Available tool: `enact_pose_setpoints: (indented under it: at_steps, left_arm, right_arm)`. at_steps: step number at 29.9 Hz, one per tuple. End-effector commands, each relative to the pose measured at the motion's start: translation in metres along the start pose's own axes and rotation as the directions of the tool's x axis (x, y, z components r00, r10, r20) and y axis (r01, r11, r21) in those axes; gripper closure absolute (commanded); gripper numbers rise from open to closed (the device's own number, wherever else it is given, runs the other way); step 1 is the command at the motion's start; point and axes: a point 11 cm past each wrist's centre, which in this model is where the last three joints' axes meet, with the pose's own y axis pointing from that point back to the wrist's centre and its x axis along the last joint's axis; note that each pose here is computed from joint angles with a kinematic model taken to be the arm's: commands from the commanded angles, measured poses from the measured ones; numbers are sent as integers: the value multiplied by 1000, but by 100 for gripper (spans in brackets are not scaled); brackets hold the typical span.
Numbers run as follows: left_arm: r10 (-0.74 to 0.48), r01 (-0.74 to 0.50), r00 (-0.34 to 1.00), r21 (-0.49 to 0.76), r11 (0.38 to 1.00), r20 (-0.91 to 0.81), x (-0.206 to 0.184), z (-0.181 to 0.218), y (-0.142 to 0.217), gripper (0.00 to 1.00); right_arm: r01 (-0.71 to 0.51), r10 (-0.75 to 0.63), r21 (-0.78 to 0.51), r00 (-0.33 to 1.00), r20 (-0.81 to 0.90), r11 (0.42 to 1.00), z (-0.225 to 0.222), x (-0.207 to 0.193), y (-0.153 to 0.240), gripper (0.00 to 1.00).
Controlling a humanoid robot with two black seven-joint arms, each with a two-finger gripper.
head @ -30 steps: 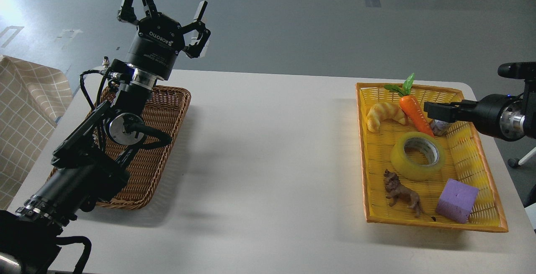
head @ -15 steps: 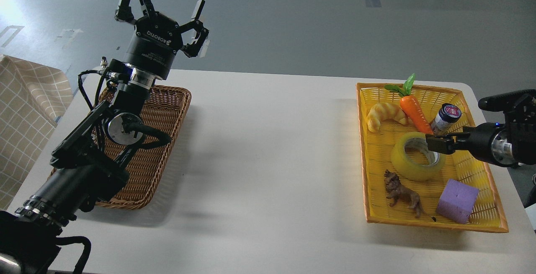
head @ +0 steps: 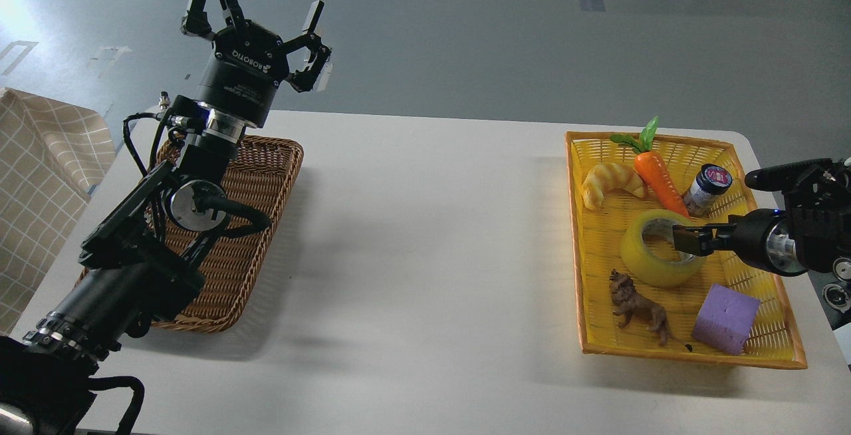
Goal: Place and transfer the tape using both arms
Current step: 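Hook the right gripper through the tape roll's hole and close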
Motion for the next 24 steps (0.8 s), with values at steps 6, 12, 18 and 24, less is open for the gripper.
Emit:
enact_pose_setpoints:
  at_steps: [6,12,18,24]
  left_arm:
    - [0,0,1000,0,1000,0,0,0,0,2]
    - [2,-2,1000,1,1000,0,1,0,1,2]
    - [2,-2,1000,1,1000,0,1,0,1,2]
    - [2,-2,1000,1,1000,0,1,0,1,2]
  right_arm:
    - [12,-12,-10,1000,4,1000,-1,-4,-10,16]
    - [16,-16,-3,1000,5,1000,-4,-6,-12,20]
    - [23,-23,-7,1000,11,1000,-3,-9,-13,30]
    - [28,-28,-4,999,15,1000,-4,-11,-15,41]
